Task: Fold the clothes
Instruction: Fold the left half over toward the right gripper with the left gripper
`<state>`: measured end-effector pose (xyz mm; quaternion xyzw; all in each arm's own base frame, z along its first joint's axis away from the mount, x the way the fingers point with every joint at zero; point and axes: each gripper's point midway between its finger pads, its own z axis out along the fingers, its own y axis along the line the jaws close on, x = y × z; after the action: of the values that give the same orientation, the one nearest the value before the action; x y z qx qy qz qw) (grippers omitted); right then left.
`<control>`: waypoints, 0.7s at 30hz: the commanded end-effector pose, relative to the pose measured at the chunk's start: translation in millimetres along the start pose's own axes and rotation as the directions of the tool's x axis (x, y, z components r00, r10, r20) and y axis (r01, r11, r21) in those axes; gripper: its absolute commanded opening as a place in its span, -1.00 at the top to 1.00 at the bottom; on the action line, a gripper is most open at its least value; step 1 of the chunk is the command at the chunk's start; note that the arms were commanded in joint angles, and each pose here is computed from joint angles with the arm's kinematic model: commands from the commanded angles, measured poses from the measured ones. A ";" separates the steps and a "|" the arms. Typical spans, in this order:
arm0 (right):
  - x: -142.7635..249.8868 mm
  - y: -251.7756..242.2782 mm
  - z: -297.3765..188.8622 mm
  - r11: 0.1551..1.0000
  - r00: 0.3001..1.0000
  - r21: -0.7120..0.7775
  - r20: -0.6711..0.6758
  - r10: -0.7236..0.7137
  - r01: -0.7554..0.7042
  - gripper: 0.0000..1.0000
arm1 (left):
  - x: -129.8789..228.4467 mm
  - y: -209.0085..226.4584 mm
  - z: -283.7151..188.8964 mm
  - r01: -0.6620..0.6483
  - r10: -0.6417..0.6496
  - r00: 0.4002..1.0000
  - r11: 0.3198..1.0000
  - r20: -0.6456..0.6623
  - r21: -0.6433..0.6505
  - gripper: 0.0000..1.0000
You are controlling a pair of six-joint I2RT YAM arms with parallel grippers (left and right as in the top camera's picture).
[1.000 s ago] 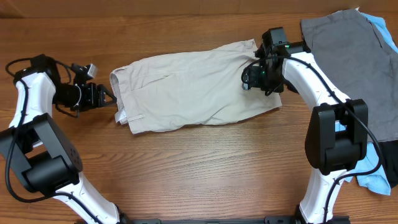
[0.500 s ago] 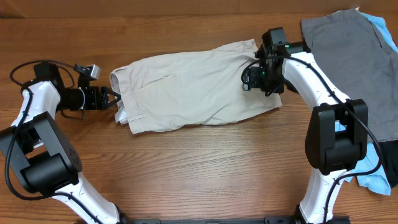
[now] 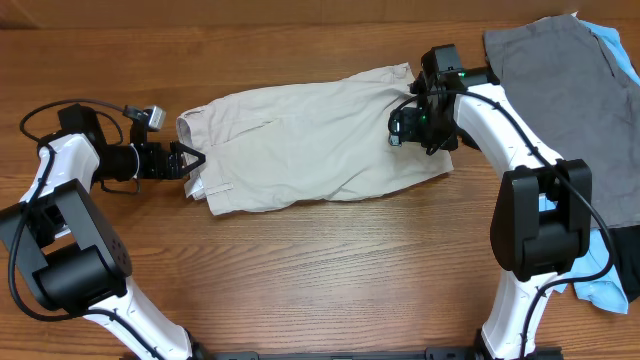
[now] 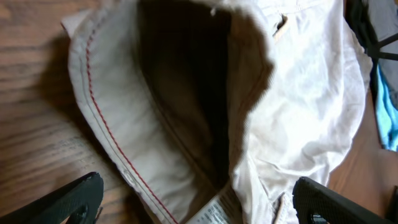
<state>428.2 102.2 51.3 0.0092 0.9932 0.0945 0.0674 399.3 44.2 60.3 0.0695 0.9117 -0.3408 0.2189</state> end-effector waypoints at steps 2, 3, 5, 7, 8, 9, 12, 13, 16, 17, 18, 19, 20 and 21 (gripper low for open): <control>-4.0 -0.5 -6.6 1.000 1.000 0.002 0.020 -0.003 0.003 -0.77 | -1.3 3.5 2.9 -0.013 0.013 1.000 1.000 0.007 -0.026 -1.00; -4.0 -0.5 -6.6 1.000 1.000 0.002 0.020 -0.003 0.003 -0.77 | -0.7 7.3 3.7 0.006 -0.005 1.000 0.999 0.004 -0.041 -1.00; -4.1 -0.6 -6.6 1.000 1.000 0.002 0.021 -0.004 0.004 -0.78 | 3.7 18.8 7.9 0.048 -0.050 0.999 0.996 -0.013 -0.080 -1.00; -4.2 -0.6 -6.6 1.000 1.000 0.002 0.021 -0.003 0.003 -0.78 | 5.8 20.8 11.1 0.052 -0.054 0.998 0.996 -0.020 -0.079 -1.00; -4.7 -0.4 -6.6 1.000 1.000 0.001 0.023 -0.004 0.004 -0.78 | 6.4 21.9 14.6 0.052 -0.054 0.998 0.996 -0.023 -0.076 -1.00; -5.0 -0.3 -6.6 1.000 1.000 0.001 0.025 -0.004 0.004 -0.78 | 6.3 22.2 17.5 0.055 -0.057 0.998 0.996 -0.025 -0.074 -1.00; -5.3 1.8 -6.6 1.000 1.000 -0.011 0.025 -0.005 0.005 -0.78 | 10.2 18.5 37.1 0.049 -0.052 0.997 0.997 -0.058 -0.053 -1.00; -5.3 2.4 -6.6 1.000 1.000 -0.015 0.025 -0.004 0.005 -0.78 | 11.7 16.8 42.7 0.045 -0.049 0.996 0.998 -0.068 -0.047 -1.00; -5.3 2.5 -6.6 1.000 1.000 -0.015 0.025 -0.005 0.005 -0.78 | 15.2 9.1 62.2 0.029 -0.031 0.994 0.999 -0.101 -0.024 -1.00; -5.3 2.5 -6.6 1.000 1.000 -0.015 0.025 -0.005 0.005 -0.78 | 16.0 7.9 68.1 0.029 -0.031 0.994 0.999 -0.109 -0.021 -1.00; -5.3 2.4 -6.6 1.000 1.000 -0.015 0.025 -0.005 0.005 -0.78 | 15.8 6.4 72.6 0.029 -0.031 0.993 0.999 -0.113 -0.020 -1.00; -5.3 2.4 -6.6 1.000 1.000 -0.015 0.025 -0.004 0.005 -0.79 | 15.9 5.7 78.7 0.034 -0.036 0.992 0.999 -0.117 -0.019 -1.00; -5.3 2.5 -6.6 1.000 1.000 -0.015 0.025 -0.004 0.005 -0.78 | 15.5 5.5 83.9 0.042 -0.044 0.992 0.999 -0.118 -0.019 -1.00; -5.3 2.4 -6.6 1.000 1.000 -0.015 0.025 -0.005 0.005 -0.78 | 15.5 5.6 89.1 0.055 -0.057 0.991 0.998 -0.119 -0.020 -1.00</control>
<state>429.0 103.6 51.7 0.0087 0.9927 0.0984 0.0687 424.3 5.1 24.0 0.0923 0.9192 -0.3252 0.2019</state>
